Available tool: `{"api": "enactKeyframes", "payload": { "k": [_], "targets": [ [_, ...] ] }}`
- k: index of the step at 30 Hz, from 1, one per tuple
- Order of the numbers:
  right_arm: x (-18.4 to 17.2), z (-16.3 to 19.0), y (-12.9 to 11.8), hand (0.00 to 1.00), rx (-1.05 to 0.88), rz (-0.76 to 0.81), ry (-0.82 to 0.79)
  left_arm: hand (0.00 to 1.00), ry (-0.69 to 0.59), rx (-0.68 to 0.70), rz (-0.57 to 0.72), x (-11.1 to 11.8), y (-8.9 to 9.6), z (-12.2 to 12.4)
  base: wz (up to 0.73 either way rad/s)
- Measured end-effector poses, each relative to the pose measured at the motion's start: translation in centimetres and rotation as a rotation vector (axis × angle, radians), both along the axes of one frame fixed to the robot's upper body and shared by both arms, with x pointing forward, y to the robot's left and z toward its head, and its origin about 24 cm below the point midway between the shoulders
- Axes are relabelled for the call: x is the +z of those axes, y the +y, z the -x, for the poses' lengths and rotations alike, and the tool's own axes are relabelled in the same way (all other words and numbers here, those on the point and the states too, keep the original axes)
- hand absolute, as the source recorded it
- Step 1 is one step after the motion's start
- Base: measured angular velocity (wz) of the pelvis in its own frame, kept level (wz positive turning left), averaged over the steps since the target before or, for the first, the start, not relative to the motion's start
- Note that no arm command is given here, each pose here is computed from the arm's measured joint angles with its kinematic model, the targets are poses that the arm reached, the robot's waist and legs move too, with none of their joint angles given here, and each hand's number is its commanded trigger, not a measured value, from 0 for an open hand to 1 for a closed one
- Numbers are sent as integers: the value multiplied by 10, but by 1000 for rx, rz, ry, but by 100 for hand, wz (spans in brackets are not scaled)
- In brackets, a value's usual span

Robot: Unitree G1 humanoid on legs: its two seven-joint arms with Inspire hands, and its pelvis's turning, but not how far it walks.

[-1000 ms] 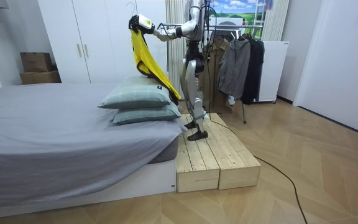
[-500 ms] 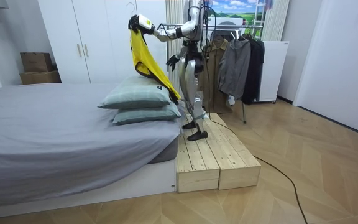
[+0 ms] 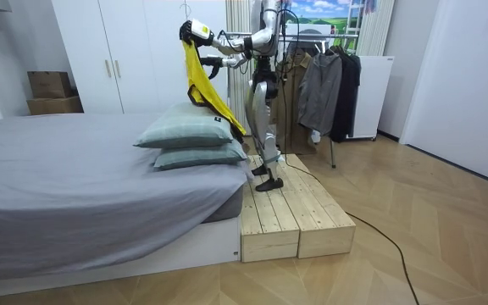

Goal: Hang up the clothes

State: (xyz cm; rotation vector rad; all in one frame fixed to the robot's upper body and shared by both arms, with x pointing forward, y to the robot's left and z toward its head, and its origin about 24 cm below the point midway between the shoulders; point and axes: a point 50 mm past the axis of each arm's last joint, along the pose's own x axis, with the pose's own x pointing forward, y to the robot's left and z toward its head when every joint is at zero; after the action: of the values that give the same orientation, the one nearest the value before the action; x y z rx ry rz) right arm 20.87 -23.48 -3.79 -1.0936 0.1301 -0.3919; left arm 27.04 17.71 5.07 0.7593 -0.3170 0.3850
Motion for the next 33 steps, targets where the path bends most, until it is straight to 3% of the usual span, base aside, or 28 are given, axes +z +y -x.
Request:
{"api": "enactKeyframes", "payload": {
  "k": [3,10,15,25,33],
  "targets": [
    [7,-5,4,0,25,-25,-15,100,-7,-5,1,4,-1,0,0],
    [17,-14,8,0,27,-301,-21,100,-23,-25,-30,9,-4,-1,-7],
    [27,-19,16,0,92,-375,-26,100,-70,-58,-70,16,-9,0,-4],
    [41,-25,35,0,261,-317,-19,100,-83,-131,-123,16,-23,3,0],
    [40,-25,39,0,320,-184,22,100,-65,-189,-122,15,-35,5,0]
  ]
}}
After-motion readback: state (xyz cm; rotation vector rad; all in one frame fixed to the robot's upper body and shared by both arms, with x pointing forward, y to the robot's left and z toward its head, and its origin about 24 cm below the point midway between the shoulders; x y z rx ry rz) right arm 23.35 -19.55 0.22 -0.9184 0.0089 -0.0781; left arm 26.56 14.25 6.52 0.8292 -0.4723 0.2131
